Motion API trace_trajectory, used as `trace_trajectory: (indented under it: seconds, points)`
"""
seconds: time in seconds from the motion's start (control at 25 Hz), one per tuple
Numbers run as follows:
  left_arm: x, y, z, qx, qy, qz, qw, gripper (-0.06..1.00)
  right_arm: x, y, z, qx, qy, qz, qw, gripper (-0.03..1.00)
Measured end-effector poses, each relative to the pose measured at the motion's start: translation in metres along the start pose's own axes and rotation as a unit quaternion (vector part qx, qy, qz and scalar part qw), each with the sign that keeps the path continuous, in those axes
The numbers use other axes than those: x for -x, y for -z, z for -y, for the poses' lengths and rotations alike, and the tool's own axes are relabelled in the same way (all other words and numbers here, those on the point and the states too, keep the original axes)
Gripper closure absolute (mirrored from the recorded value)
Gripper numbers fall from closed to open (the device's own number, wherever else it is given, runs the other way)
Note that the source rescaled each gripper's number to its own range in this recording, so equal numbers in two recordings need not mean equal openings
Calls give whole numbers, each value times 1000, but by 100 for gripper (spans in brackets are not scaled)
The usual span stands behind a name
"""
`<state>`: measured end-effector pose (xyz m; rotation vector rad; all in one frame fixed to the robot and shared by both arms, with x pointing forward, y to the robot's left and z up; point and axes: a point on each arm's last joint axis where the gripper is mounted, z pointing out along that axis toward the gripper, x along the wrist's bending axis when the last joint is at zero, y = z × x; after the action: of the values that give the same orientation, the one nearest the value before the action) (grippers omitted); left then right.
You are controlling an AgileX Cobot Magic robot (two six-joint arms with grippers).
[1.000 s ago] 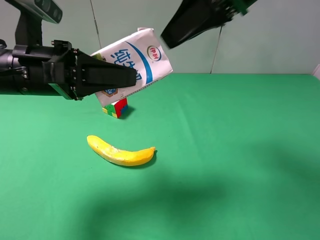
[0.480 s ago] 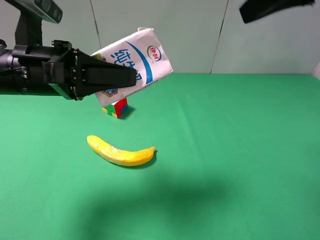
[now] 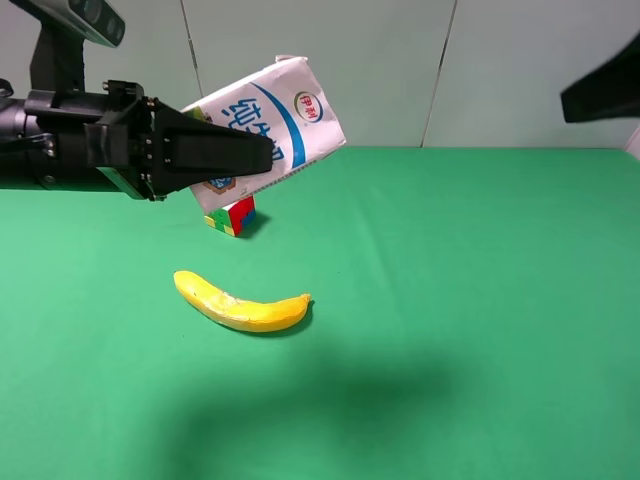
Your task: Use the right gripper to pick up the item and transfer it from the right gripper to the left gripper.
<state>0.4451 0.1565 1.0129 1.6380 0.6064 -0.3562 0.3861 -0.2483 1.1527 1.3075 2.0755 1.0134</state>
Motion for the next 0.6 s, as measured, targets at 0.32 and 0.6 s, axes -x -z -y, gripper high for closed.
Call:
trace_trajectory:
  seconds: [0.32, 0.6]
  points:
    - [0, 0, 0, 0, 0, 0, 1000, 94, -3, 22, 60, 14, -25, 44, 999, -3]
    - [0, 0, 0, 0, 0, 0, 1000, 94, -12, 38, 112, 56, -35, 51, 997, -3]
